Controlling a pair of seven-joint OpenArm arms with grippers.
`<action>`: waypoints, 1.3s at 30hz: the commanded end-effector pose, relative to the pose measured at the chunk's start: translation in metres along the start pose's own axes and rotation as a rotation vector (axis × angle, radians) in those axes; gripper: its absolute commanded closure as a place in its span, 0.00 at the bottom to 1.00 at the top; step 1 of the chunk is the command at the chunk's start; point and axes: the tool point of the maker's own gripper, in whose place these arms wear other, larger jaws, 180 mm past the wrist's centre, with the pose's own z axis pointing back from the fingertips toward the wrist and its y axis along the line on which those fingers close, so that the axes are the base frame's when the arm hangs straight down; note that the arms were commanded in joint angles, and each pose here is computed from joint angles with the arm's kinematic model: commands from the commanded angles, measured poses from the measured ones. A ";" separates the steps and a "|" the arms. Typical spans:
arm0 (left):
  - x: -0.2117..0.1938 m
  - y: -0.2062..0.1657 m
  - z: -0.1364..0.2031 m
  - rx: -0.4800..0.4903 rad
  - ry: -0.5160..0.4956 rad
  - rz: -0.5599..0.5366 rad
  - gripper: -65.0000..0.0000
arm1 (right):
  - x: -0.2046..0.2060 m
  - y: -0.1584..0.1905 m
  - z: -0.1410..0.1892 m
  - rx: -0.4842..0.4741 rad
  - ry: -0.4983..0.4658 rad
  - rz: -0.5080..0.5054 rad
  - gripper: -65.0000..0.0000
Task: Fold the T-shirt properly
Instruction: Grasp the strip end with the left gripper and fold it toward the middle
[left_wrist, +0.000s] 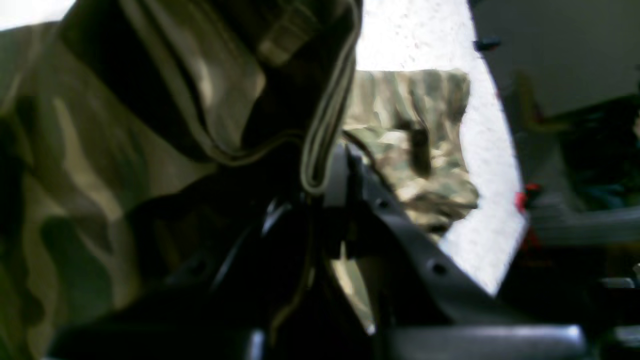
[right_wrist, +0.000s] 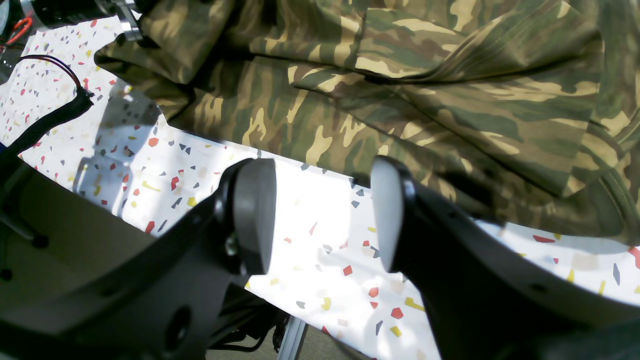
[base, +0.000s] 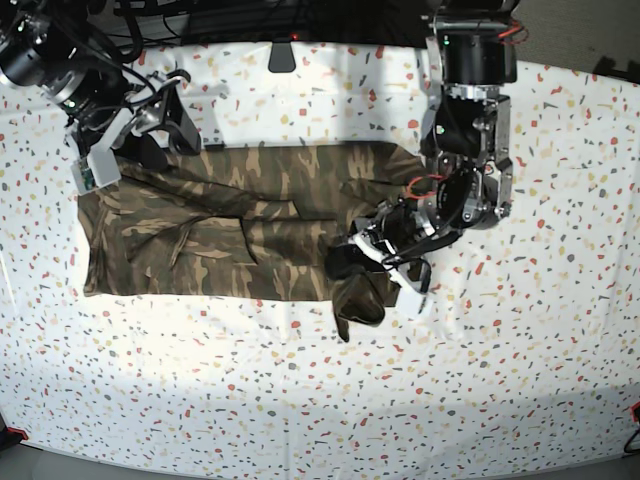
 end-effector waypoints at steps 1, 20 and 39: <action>0.015 -0.013 -0.003 -0.034 -0.030 -0.040 1.00 | 0.012 0.004 0.003 0.015 -0.044 0.021 0.52; 0.021 -0.060 -0.024 -0.138 -0.106 -0.129 0.61 | 0.020 0.002 0.001 0.010 -0.066 0.033 0.52; 0.055 -0.081 0.027 -0.161 0.094 -0.649 0.61 | 0.020 0.001 0.001 0.009 -0.066 0.034 0.52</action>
